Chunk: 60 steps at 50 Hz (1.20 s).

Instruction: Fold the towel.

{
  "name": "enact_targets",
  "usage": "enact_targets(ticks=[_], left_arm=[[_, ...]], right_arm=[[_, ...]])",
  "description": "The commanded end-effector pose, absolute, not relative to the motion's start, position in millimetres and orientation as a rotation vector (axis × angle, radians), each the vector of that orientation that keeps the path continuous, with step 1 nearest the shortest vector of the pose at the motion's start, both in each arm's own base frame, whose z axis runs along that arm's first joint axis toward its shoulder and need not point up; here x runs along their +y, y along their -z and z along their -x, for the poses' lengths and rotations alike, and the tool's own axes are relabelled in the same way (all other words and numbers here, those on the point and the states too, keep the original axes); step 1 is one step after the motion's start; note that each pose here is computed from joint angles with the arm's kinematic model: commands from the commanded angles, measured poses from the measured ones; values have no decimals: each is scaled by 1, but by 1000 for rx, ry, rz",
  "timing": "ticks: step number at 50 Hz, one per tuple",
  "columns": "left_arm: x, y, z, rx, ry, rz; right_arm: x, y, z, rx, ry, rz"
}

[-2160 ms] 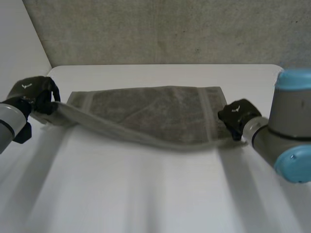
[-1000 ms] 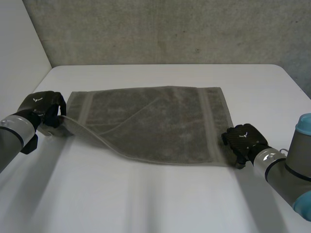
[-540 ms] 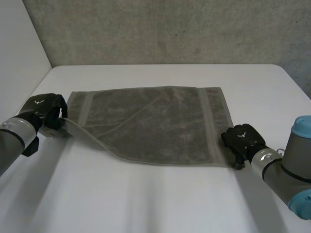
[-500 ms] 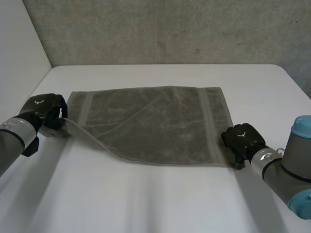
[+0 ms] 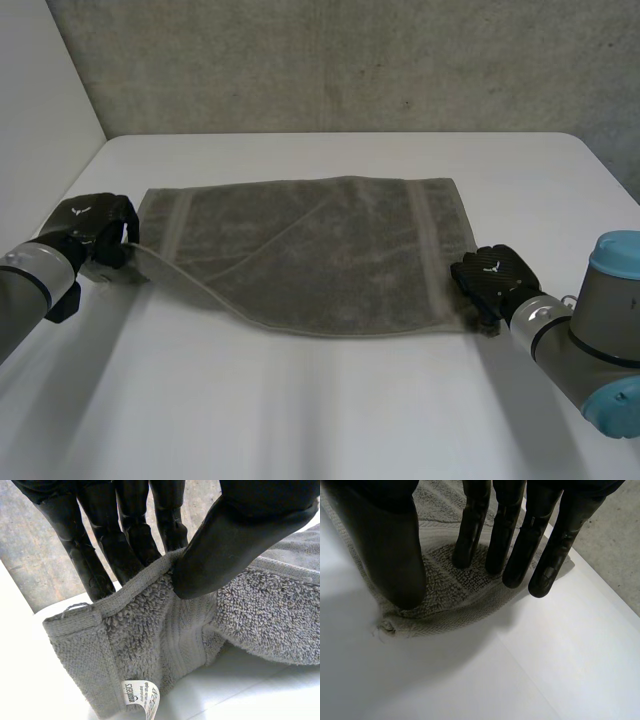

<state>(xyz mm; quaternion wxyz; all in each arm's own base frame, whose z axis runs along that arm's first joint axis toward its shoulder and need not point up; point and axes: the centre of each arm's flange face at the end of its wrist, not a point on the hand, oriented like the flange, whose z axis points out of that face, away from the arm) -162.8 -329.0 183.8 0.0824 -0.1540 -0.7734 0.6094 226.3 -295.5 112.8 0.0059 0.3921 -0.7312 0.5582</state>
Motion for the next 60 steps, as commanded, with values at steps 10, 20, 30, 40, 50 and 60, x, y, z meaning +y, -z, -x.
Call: enact_targets(ticks=[10,20,30,40,50,60], left_arm=[[-329,-183,163,-2313,-1816,459],[-328,-186,163,-2304,-1823,461],[-313,-213,164,-2263,-1880,470],[-270,-248,163,-2121,-1944,537],[-255,-249,154,-2089,-1915,558],[-298,-231,153,-2119,-1848,557]], right_arm=[[-298,-111,-226,-2299,-1738,-1223],[-297,-168,-221,-2329,-1900,-1047],[-290,-214,-189,-2474,-1807,-987],[-260,-258,-165,-2498,-1739,-1105],[-261,-300,-151,-2419,-1858,-1106],[-302,-260,-168,-2560,-1732,-1156]])
